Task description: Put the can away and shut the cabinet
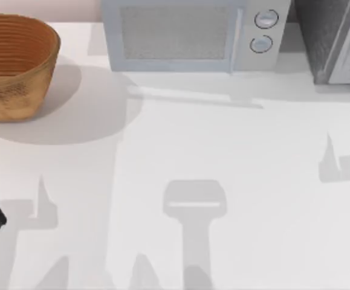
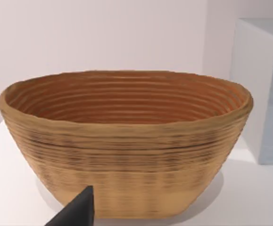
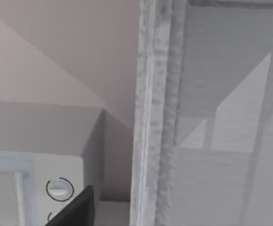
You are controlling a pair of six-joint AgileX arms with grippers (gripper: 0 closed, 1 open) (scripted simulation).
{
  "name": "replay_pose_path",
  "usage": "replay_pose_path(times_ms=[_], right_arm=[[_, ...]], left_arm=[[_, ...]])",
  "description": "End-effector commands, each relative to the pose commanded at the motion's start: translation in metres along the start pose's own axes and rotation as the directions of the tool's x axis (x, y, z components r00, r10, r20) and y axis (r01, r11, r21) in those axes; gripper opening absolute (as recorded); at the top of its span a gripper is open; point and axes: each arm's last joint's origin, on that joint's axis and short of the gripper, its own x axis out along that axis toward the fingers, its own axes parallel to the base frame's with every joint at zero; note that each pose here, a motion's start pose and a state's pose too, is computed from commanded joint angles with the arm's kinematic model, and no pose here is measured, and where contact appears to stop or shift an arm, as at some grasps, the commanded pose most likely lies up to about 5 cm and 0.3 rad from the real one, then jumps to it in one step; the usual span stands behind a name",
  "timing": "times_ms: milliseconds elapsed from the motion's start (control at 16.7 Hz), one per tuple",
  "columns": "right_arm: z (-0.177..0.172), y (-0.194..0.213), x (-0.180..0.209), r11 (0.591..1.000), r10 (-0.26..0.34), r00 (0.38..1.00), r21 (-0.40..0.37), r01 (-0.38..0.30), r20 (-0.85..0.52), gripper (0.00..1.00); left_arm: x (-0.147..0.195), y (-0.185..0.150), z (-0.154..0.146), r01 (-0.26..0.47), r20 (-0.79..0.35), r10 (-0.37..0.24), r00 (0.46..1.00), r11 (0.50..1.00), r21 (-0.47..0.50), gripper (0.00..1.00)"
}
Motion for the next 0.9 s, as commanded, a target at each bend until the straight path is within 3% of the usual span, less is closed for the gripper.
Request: replay_pose_path(times_ms=[240,420,600,900], right_arm=[[-0.091,0.002,-0.018,1.000,-0.018,1.000,0.022,0.019,-0.024,1.00],[-0.133,0.003,-0.021,0.999,-0.031,0.999,0.037,0.032,-0.035,1.00],[-0.150,0.003,-0.021,0.998,-0.038,0.998,0.045,0.040,-0.042,1.00],[-0.151,0.004,-0.021,0.998,-0.034,0.998,0.045,0.036,-0.047,1.00]], left_arm=[[0.000,0.000,0.000,0.000,0.000,0.000,1.000,1.000,0.000,1.00],[0.000,0.000,0.000,0.000,0.000,0.000,1.000,1.000,0.000,1.00],[0.000,0.000,0.000,0.000,0.000,0.000,1.000,1.000,0.000,1.00],[0.000,0.000,0.000,0.000,0.000,0.000,1.000,1.000,0.000,1.00]])
